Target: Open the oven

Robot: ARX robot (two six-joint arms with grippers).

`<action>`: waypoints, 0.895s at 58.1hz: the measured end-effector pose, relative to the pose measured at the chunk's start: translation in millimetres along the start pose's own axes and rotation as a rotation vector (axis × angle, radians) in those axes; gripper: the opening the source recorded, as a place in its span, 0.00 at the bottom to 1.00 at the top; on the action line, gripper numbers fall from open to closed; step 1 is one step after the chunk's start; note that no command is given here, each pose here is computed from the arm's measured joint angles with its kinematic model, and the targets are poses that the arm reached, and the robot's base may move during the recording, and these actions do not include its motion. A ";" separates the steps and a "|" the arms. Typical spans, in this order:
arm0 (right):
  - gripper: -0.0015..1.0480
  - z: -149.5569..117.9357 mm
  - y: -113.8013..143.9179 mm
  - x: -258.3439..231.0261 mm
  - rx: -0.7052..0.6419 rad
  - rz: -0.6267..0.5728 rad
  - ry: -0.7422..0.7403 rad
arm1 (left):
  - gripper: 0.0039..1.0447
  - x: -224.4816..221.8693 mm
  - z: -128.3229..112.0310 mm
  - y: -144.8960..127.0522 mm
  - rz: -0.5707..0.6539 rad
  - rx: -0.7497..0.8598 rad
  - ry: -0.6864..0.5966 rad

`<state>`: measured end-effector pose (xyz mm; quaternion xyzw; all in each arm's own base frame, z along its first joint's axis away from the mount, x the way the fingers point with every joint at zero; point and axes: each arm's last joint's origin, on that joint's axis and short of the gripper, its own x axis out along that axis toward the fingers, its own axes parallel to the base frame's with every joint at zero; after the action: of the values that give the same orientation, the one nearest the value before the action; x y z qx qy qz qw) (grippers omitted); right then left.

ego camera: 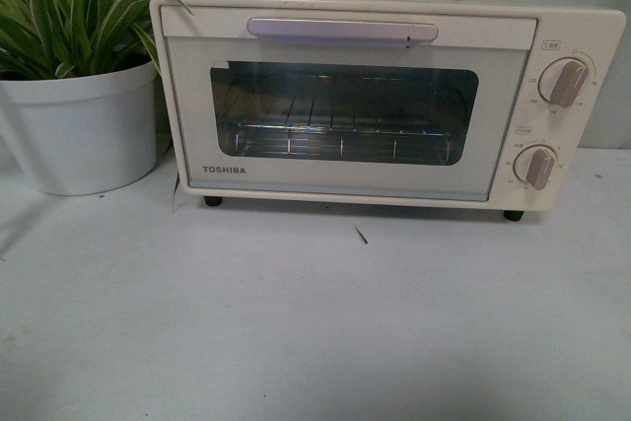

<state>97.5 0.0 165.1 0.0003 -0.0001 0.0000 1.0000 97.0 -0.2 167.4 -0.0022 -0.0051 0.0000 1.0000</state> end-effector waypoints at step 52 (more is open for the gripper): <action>0.91 0.0 0.0 0.0 0.000 0.000 0.000 | 0.94 0.0 0.0 0.0 0.000 0.000 0.000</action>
<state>97.5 0.0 165.1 0.0003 -0.0001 0.0000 1.0000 97.0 -0.2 167.4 -0.0022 -0.0051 0.0000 1.0000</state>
